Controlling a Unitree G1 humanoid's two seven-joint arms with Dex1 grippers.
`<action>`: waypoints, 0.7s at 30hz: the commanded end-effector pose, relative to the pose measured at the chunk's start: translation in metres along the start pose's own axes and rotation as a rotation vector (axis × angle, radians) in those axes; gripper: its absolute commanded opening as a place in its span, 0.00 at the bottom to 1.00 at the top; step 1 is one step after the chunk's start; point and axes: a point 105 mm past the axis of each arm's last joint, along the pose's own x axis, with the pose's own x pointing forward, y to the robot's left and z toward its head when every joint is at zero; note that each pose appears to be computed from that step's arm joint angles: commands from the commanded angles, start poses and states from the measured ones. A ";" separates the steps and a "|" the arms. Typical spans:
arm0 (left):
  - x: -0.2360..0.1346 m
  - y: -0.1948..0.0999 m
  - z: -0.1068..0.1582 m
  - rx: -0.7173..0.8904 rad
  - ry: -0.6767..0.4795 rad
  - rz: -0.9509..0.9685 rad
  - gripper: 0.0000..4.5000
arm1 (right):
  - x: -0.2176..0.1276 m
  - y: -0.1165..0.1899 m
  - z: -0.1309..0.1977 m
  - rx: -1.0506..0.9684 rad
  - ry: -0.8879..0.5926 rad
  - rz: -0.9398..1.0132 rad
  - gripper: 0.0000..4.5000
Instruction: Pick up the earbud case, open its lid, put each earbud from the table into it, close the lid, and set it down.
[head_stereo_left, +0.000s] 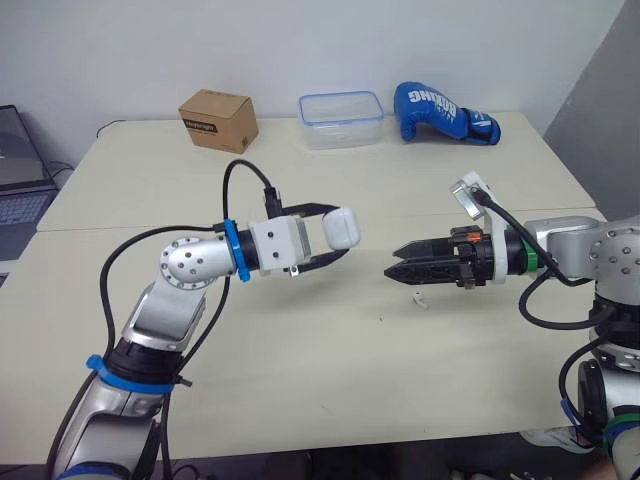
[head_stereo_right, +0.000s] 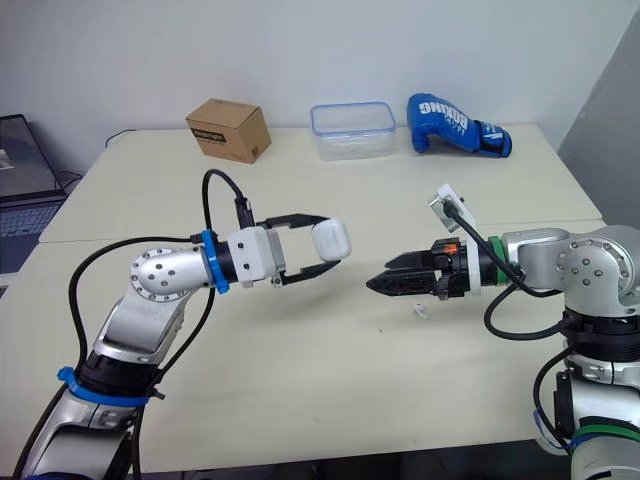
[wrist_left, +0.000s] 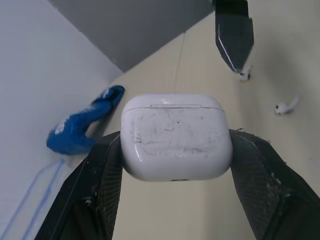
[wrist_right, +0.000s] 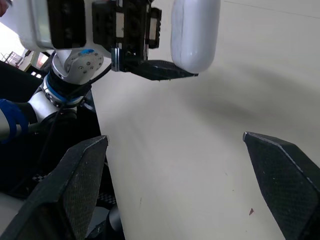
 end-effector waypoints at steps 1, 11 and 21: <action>0.007 0.003 0.015 0.078 -0.069 -0.009 0.61 | 0.002 0.005 0.010 -0.033 -0.019 0.019 1.00; 0.018 -0.009 0.026 0.085 -0.140 -0.076 0.61 | 0.011 0.000 0.031 -0.009 -0.089 0.035 0.92; 0.029 -0.008 0.031 0.101 -0.169 -0.067 0.61 | 0.021 0.001 0.033 -0.009 -0.074 0.059 0.66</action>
